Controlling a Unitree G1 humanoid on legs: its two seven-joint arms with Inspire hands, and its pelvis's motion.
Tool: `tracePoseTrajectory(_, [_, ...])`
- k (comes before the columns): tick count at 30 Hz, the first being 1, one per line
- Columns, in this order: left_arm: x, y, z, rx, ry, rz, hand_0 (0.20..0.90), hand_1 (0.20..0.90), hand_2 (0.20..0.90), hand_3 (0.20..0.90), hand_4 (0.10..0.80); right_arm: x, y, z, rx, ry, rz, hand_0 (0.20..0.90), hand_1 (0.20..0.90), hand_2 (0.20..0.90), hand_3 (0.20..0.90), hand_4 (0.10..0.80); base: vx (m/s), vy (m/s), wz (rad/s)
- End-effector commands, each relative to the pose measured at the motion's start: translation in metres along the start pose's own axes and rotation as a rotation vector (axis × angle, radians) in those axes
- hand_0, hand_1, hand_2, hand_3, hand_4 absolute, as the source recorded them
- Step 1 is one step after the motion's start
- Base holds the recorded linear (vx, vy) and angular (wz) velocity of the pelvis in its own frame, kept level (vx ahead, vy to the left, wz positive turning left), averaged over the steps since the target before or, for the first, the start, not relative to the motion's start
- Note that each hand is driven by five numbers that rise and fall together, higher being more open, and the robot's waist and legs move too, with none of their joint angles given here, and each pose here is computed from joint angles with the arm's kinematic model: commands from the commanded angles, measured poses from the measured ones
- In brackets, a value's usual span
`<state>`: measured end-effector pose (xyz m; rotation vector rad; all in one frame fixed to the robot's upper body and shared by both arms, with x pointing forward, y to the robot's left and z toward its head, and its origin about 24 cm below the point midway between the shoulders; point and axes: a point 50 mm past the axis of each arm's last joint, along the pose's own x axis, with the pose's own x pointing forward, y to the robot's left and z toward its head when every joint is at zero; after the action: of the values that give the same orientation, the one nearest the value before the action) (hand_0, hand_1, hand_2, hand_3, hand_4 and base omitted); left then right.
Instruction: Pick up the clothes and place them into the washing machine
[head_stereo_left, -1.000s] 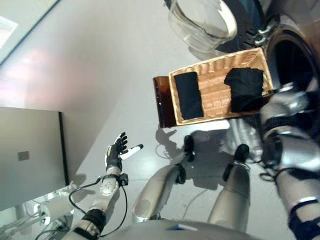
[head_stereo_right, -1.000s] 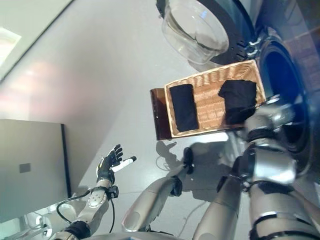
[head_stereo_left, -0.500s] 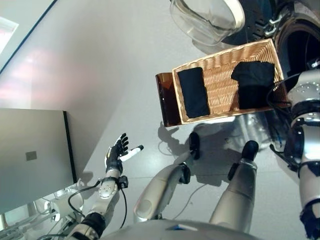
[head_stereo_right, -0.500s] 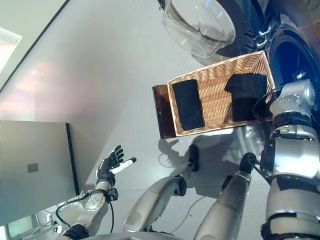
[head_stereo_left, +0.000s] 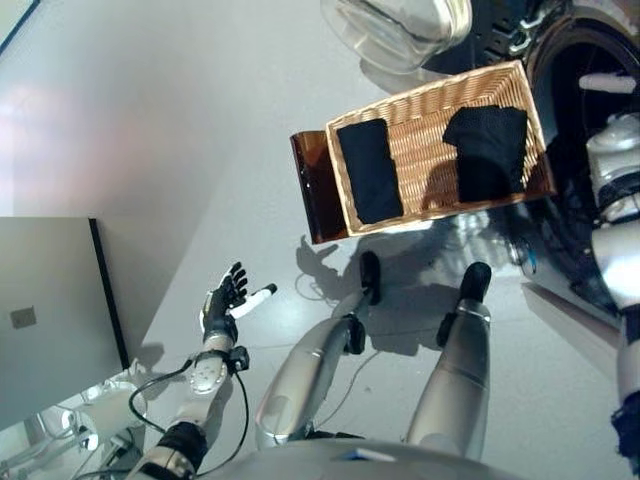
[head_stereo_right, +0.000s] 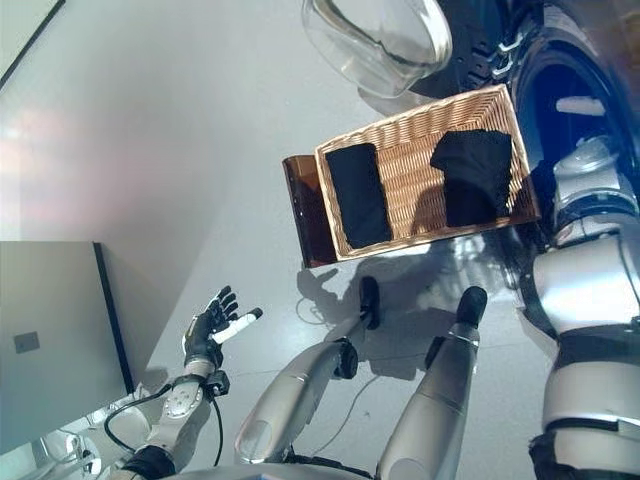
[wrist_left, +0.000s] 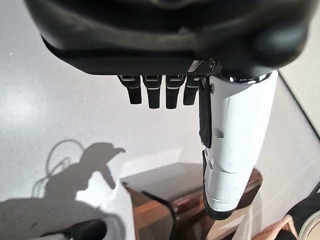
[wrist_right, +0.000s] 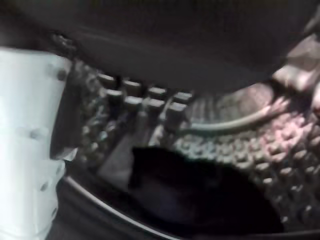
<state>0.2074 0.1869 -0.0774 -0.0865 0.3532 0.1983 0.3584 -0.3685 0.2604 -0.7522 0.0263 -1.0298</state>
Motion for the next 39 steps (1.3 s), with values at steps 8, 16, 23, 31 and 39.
tracePoseTrajectory(8, [-0.008,0.034,-0.013,0.042,0.049,0.116,0.9,0.9,0.9,0.9,0.8,0.009,-0.043,0.08,0.256,-0.264,-0.101,0.9,0.9,0.9,0.9,0.8,0.0,0.0,0.0])
tracePoseTrajectory(16, [0.001,0.032,-0.009,0.059,0.047,0.106,0.9,0.9,0.9,0.9,0.8,-0.025,0.043,0.021,0.316,-0.057,0.161,0.9,0.9,0.9,0.9,0.8,-0.009,-0.056,-0.01])
tracePoseTrajectory(23, [0.006,0.034,0.001,0.085,0.012,0.104,0.9,0.9,0.9,0.9,0.8,-0.046,0.073,-0.001,0.289,0.021,0.249,0.9,0.9,0.9,0.9,0.8,-0.019,-0.049,0.06])
tracePoseTrajectory(31, [0.008,0.04,0.004,0.106,0.008,0.126,0.9,0.9,0.9,0.9,0.8,-0.056,0.086,-0.012,0.272,0.07,0.287,0.9,0.9,0.9,0.9,0.8,-0.009,-0.009,0.09])
tracePoseTrajectory(39, [0.014,0.042,0.015,0.149,-0.027,0.113,0.9,0.9,0.9,0.9,0.8,-0.077,0.109,-0.029,0.443,0.16,0.406,0.9,0.9,0.9,0.9,0.8,0.006,-0.014,0.08])
